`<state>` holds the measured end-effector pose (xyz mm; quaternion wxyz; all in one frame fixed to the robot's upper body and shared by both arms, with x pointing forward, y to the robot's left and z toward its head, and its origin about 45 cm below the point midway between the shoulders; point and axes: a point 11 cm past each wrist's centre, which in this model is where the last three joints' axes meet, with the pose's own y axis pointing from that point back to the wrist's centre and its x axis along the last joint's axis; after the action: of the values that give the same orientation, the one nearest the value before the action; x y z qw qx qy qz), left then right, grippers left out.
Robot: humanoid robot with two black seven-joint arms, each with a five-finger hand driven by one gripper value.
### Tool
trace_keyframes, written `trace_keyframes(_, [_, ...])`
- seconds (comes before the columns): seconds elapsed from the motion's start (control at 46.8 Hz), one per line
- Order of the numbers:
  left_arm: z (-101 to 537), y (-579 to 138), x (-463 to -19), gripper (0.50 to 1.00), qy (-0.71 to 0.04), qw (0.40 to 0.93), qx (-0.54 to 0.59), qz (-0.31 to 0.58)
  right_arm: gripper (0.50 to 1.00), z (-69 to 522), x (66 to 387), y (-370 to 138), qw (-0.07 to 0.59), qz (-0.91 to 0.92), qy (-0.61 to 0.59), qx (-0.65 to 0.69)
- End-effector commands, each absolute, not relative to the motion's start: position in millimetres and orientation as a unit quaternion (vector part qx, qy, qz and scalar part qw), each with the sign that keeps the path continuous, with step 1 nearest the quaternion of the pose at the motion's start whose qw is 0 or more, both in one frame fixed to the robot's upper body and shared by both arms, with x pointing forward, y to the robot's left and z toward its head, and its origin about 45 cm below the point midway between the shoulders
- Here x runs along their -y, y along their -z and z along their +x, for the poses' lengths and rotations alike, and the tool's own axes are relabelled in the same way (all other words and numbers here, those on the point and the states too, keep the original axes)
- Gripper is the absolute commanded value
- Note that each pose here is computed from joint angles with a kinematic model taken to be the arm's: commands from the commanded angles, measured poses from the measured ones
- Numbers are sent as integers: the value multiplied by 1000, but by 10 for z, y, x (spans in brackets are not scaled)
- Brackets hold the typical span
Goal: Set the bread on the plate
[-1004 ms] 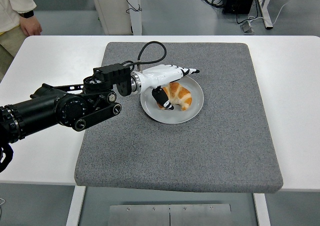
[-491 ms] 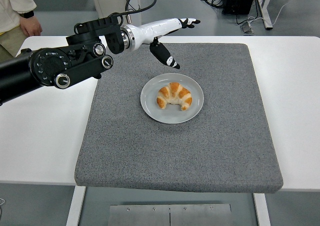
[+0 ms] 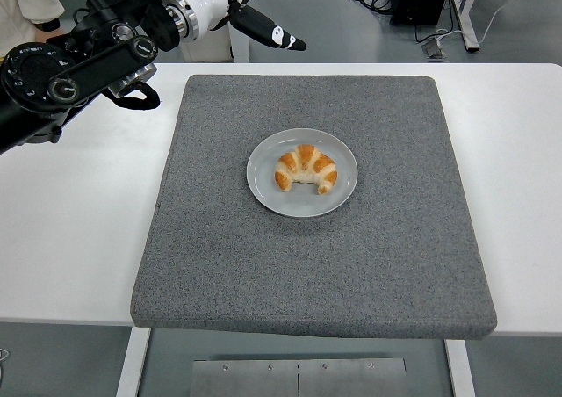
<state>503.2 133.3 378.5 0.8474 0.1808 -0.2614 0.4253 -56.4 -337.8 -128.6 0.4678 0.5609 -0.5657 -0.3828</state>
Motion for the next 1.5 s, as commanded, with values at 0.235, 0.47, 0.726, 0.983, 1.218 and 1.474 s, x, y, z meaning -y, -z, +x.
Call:
trace_keyframes(0.235, [5272,-3732,-1709,971,-506,838,170,113,1000,-561,3379,1286,468,561,382,566])
trace_keyframes(0.47, [5357,-3561,-1857,972,-539,837,71,59,1000,-561,3379,1286,468,561,382,566])
trace_keyframes(0.726, [5458,-3513,-2108,972,-585,811,13,-2,1000,-561,3379,1286,468,561,382,566])
trace_keyframes(0.983, [5482,-3407,-2387,971,-604,795,-41,-42,1000,-561,3379,1286,468,561,382,566])
trace_keyframes(1.218, [5478,-3174,-2521,971,-628,769,-96,-73,1000,-569,3378,1286,468,561,383,566])
trace_keyframes(1.474, [5418,-2902,-2229,971,-614,775,-132,-73,1000,-561,3379,1286,468,561,382,566])
